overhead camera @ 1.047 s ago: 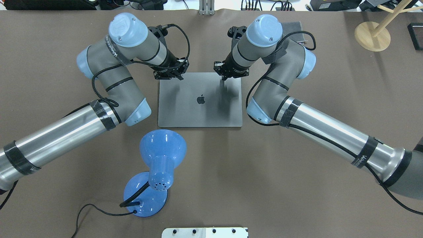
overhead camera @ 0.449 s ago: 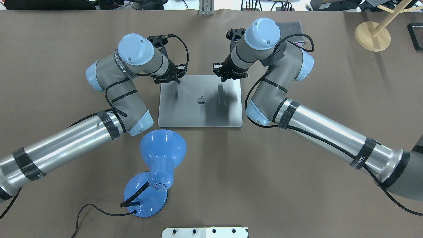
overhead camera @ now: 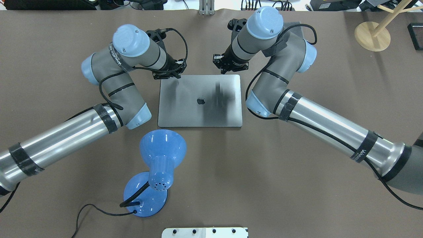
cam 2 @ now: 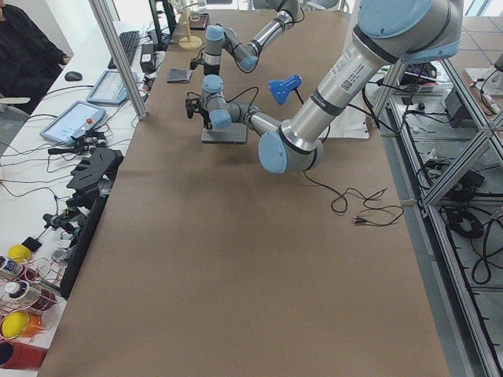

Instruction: Close laptop

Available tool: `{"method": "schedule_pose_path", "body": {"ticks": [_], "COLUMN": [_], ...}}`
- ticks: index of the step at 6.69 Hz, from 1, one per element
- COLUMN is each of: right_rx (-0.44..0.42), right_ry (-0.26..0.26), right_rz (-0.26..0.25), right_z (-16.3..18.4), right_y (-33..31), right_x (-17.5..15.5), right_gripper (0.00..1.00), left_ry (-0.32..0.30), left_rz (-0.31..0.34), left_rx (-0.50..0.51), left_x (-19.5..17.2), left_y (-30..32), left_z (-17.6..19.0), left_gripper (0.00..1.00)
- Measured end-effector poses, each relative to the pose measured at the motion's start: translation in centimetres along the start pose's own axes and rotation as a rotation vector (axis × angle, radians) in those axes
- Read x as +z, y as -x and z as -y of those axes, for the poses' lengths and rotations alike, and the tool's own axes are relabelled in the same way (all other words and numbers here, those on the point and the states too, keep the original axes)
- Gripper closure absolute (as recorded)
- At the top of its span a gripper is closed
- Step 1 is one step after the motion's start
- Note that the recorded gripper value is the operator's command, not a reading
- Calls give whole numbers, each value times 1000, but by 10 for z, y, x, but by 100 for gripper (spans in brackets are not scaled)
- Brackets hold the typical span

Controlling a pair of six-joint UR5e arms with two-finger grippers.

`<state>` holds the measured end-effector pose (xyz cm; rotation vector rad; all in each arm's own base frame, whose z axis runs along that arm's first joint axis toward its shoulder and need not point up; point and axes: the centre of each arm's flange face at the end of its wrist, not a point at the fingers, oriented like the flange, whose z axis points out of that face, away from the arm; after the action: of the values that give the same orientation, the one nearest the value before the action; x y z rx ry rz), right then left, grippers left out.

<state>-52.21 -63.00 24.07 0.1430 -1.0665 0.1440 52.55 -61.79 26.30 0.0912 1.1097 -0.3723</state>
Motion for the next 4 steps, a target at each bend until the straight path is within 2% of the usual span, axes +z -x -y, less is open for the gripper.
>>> {"method": "schedule_pose_path", "body": {"ticks": [1, 2, 3, 4], "right_rx": [9, 30, 60, 80], "right_ry": [16, 46, 66, 74], "right_rz": [24, 51, 52, 21], "right_z": [17, 38, 57, 72], "right_y": [-5, -19, -43, -75], "right_x": [-22, -55, -91, -128], "right_gripper": [0, 0, 0, 0], "left_ry": [16, 13, 11, 18], "left_rz": [-28, -42, -37, -20], "left_rx": [-38, -64, -85, -103], "left_x": [-23, -45, -68, -99], "left_y": [-7, -15, -19, -13], "left_z": [11, 19, 26, 40], "left_gripper": [2, 2, 2, 2]}}
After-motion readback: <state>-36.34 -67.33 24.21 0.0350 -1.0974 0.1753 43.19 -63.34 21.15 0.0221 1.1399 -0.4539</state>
